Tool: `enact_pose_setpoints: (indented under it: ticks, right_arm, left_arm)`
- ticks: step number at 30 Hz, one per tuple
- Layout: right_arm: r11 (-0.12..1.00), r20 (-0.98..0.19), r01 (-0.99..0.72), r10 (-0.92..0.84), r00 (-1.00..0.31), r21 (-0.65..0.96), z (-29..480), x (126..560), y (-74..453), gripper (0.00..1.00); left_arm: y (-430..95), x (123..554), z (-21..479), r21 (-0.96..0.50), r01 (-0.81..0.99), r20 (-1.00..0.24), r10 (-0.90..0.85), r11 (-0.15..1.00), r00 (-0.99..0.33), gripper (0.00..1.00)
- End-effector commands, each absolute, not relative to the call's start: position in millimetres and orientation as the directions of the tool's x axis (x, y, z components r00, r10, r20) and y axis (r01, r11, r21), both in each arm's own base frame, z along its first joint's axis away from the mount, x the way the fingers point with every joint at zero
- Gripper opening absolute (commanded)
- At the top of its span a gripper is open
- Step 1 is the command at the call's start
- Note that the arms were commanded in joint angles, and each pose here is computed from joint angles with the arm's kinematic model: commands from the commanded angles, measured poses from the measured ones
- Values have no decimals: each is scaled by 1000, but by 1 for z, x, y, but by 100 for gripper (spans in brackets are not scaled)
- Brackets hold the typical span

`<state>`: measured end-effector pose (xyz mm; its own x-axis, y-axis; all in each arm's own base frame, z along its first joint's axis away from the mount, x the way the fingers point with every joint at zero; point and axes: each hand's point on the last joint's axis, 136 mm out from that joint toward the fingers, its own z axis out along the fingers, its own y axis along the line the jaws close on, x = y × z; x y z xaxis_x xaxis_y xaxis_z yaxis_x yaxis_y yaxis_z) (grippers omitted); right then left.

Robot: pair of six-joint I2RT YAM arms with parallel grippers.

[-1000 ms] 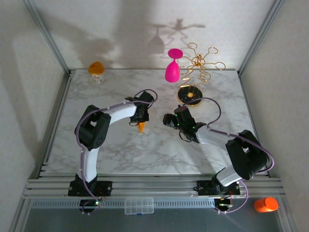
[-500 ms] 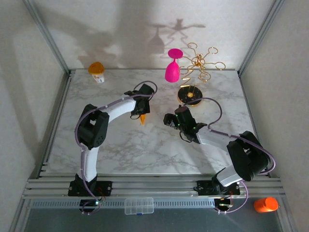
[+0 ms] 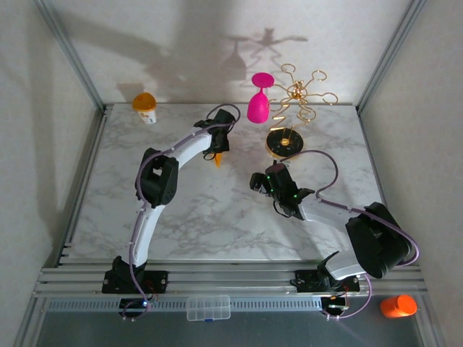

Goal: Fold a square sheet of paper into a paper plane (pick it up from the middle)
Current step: Move the paper plane to the top-center of the table.

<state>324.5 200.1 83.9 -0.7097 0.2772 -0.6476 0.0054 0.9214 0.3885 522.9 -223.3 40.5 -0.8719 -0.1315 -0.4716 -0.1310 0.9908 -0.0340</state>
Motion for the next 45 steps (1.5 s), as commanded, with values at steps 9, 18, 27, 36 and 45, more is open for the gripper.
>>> enact_pose_setpoints:
  ticks: [9,18,27,36,45]
  right_arm:
    - [928,-654,29,284,-701,372,86,328,195,84]
    - [926,-644,33,286,-709,376,82,327,195,83]
    - [927,-633,41,287,-719,374,76,326,196,83]
    - [926,-626,40,286,-725,376,74,327,198,83]
    - [923,-628,39,291,-722,383,76,329,199,83]
  left_arm:
    - [-211,526,22,23,-126,-426,-105,992,-899,20]
    - [-209,524,13,31,-137,-416,-111,990,-902,33]
    - [-210,512,-8,42,-109,-376,-85,993,-923,35]
    - [-204,501,-25,64,-100,-347,-72,993,-935,37]
    - [-210,511,5,21,-107,-395,-90,994,-914,37]
